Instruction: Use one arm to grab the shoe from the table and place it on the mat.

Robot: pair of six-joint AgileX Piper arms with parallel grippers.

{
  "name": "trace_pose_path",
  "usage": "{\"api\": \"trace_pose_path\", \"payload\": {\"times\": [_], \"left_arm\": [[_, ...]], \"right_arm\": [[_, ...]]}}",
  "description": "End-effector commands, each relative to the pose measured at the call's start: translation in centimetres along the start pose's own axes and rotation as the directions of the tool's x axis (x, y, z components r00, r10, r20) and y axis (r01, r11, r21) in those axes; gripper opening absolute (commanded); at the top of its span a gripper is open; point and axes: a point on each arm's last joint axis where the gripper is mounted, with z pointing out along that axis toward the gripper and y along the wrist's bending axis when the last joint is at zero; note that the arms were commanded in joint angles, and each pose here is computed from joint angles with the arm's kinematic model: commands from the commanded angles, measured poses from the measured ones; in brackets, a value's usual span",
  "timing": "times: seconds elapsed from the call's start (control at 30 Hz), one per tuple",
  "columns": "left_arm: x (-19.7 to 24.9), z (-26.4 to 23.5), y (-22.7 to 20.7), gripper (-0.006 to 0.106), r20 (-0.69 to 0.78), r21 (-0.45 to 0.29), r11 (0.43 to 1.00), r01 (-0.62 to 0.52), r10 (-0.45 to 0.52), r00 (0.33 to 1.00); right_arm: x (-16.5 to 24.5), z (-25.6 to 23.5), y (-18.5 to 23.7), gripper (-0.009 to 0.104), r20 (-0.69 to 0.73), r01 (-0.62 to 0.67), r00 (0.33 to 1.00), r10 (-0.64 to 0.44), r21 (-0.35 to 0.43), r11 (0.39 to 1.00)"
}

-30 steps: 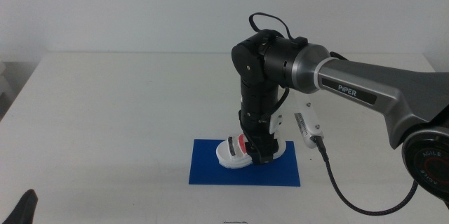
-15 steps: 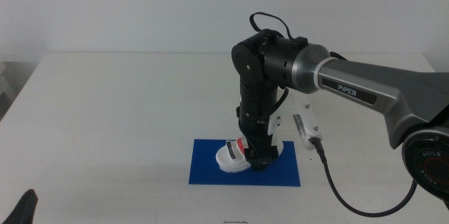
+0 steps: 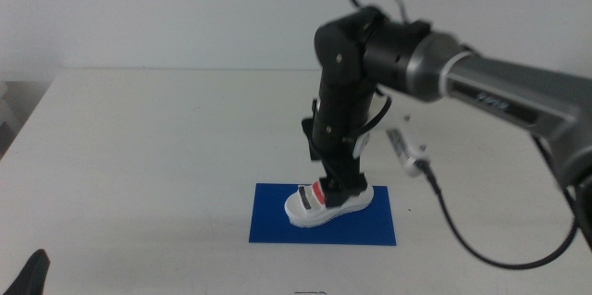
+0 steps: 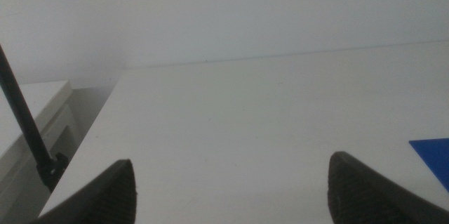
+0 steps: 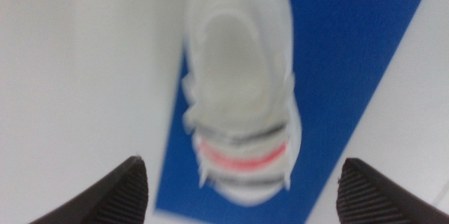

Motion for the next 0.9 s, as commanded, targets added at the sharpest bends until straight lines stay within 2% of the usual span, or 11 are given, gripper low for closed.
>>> {"api": "trace_pose_path", "payload": {"times": [0.0, 0.1, 0.17, 0.2, 0.27, 0.37, 0.47, 0.57, 0.63, 0.67, 0.87], "left_arm": [[-0.9, -0.2, 0.0, 0.094, 0.102, 0.001, 1.0, 0.023, -0.023, 0.995], [-0.9, -0.2, 0.0, 0.094, 0.102, 0.001, 1.0, 0.023, -0.023, 0.995], [-0.9, -0.2, 0.0, 0.094, 0.102, 0.001, 1.0, 0.023, -0.023, 0.995], [-0.9, -0.2, 0.0, 0.094, 0.102, 0.001, 1.0, 0.023, -0.023, 0.995], [-0.9, -0.2, 0.0, 0.094, 0.102, 0.001, 1.0, 0.023, -0.023, 0.995], [-0.9, -0.2, 0.0, 0.094, 0.102, 0.001, 1.0, 0.023, -0.023, 0.995], [-0.9, -0.2, 0.0, 0.094, 0.102, 0.001, 1.0, 0.023, -0.023, 0.995], [-0.9, -0.2, 0.0, 0.094, 0.102, 0.001, 1.0, 0.023, -0.023, 0.995], [-0.9, -0.2, 0.0, 0.094, 0.102, 0.001, 1.0, 0.023, -0.023, 0.995], [-0.9, -0.2, 0.0, 0.094, 0.102, 0.001, 1.0, 0.023, -0.023, 0.995], [-0.9, -0.2, 0.0, 0.094, 0.102, 0.001, 1.0, 0.023, -0.023, 0.995]], "right_arm": [[-0.6, -6.0, -0.8, 0.076, -0.014, 0.037, 0.999, -0.038, -0.057, 0.998], [-1.3, -9.0, -1.3, 0.076, 0.019, 0.112, 0.994, -0.11, -0.136, 0.984], [-2.0, -11.0, -1.6, 0.076, 0.089, 0.221, 0.974, -0.207, -0.191, 0.956], [-2.4, -12.2, -1.8, 0.076, 0.139, 0.301, 0.951, -0.276, -0.214, 0.929], [-3.4, -14.8, -2.3, 0.076, 0.268, 0.502, 0.856, -0.442, -0.228, 0.834], [-5.0, -18.4, -3.2, 0.075, 0.474, 0.786, 0.583, -0.66, -0.124, 0.605], [-6.3, -21.3, -4.1, 0.075, 0.589, 0.929, 0.256, -0.766, 0.071, 0.364], [-7.0, -23.6, -4.6, 0.075, 0.67, 0.953, 0.093, -0.737, 0.155, 0.261], [-7.5, -24.7, -4.9, 0.075, 0.693, 0.953, 0.018, -0.72, 0.205, 0.221], [-8.0, -25.3, -5.2, 0.075, 0.698, 0.953, 0.009, -0.716, 0.21, 0.216], [-13.0, -29.3, -8.3, 0.075, 0.741, 0.923, 0.071, -0.668, 0.204, 0.325]]}}
